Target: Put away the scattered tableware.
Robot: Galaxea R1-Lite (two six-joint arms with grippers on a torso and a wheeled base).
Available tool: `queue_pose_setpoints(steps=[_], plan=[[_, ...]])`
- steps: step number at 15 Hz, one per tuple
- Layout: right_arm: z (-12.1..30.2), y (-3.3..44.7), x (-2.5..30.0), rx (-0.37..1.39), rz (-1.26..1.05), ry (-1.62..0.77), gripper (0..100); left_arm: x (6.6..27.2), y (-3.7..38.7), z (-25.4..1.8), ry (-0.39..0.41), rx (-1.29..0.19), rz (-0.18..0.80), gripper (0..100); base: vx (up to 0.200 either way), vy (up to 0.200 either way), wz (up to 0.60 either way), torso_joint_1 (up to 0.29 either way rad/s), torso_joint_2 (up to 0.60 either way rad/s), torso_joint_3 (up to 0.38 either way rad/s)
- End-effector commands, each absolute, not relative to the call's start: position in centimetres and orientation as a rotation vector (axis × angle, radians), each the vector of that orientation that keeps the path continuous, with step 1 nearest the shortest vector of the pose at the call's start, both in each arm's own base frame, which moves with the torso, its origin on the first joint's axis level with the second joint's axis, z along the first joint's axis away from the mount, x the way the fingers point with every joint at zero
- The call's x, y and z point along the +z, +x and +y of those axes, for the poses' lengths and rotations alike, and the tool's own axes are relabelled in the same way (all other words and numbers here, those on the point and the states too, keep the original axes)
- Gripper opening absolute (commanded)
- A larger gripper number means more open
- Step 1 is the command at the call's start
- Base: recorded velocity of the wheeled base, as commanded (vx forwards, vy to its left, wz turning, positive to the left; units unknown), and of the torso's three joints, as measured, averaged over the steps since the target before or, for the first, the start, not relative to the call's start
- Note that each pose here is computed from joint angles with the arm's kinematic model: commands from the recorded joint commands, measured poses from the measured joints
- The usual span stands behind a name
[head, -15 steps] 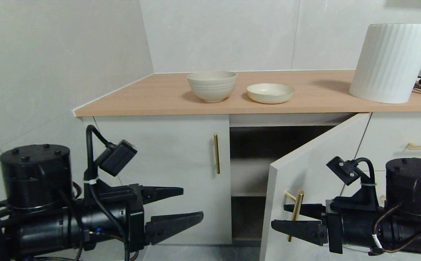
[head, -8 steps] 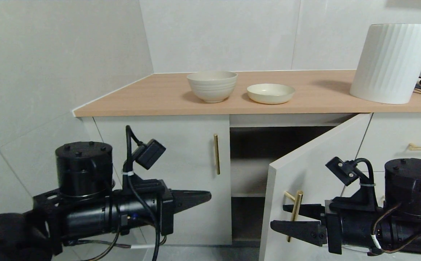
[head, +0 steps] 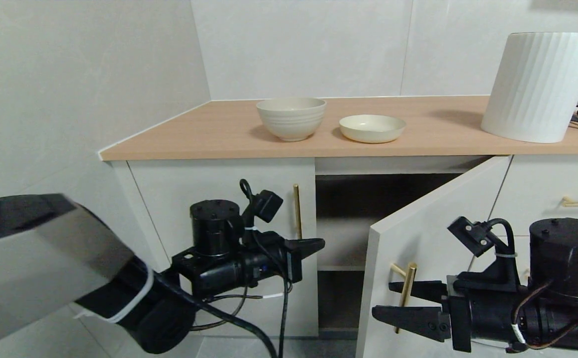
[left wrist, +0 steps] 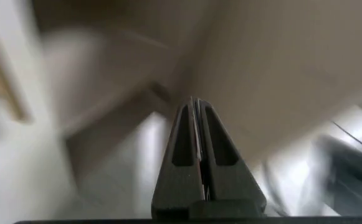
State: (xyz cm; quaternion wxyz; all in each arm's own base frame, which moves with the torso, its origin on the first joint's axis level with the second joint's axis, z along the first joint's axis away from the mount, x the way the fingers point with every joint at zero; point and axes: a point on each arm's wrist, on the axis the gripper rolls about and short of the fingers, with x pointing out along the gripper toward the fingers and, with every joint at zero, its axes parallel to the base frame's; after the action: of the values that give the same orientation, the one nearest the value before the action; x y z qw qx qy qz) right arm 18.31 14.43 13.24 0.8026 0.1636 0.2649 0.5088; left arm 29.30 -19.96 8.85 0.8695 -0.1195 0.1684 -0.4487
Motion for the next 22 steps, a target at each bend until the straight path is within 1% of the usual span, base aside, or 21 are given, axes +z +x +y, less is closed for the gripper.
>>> queue_pose_setpoints(steps=[1,2,3,4,5,6,8,10,12,14,18,19,22], plan=[[14.4,18.3,13.3,1.091,0.56,0.343,100,4.0,29.7,-24.2,-0.233,-0.881,0.367,0,0.0,0.0,0.0,0.0,0.0,0.0],[14.3,18.1,13.0,1.086,0.57,0.34,100,4.4,28.8,-25.1,-0.239,-0.924,0.344,0,0.0,0.0,0.0,0.0,0.0,0.0],[14.2,18.1,13.0,1.084,0.565,0.339,100,5.2,28.3,-25.3,-0.243,-0.943,0.325,0,0.0,0.0,0.0,0.0,0.0,0.0],[14.1,18.1,13.2,1.085,0.556,0.338,100,5.8,28.2,-25.2,-0.253,-0.947,0.31,0,0.0,0.0,0.0,0.0,0.0,0.0],[13.9,17.7,13.9,1.091,0.528,0.341,100,6.8,28.0,-25.1,-0.298,-0.959,0.3,0,0.0,0.0,0.0,0.0,0.0,0.0],[13.7,17.6,14.1,1.089,0.517,0.341,100,7.1,27.9,-25.1,-0.315,-0.975,0.302,0,0.0,0.0,0.0,0.0,0.0,0.0],[12.4,17.4,13.5,1.047,0.515,0.324,100,7.9,27.7,-25.2,-0.319,-1.012,0.287,0,0.0,0.0,0.0,0.0,0.0,0.0],[11.3,17.3,12.8,1.004,0.51,0.283,100,7.9,26.9,-25.8,-0.316,-1.051,0.302,0,0.0,0.0,0.0,0.0,0.0,0.0],[10.4,17.2,13.0,0.957,0.478,0.268,100,7.3,26.6,-26.7,-0.311,-1.071,0.316,0,0.0,0.0,0.0,0.0,0.0,0.0],[9.7,17.2,13.3,0.921,0.454,0.266,100,7.9,26.3,-27.2,-0.313,-1.09,0.302,0,0.0,0.0,0.0,0.0,0.0,0.0],[8.8,14.8,13.6,0.941,0.46,0.248,100,10.3,25.6,-26.6,-0.316,-1.094,0.286,0,0.0,0.0,0.0,0.0,0.0,0.0],[8.2,13.4,13.2,0.942,0.482,0.243,100,11.1,24.7,-25.8,-0.317,-1.098,0.288,0,0.0,0.0,0.0,0.0,0.0,0.0],[7.6,12.2,12.8,0.944,0.485,0.243,100,11.1,24.2,-25.5,-0.313,-1.102,0.311,0,0.0,0.0,0.0,0.0,0.0,0.0]])
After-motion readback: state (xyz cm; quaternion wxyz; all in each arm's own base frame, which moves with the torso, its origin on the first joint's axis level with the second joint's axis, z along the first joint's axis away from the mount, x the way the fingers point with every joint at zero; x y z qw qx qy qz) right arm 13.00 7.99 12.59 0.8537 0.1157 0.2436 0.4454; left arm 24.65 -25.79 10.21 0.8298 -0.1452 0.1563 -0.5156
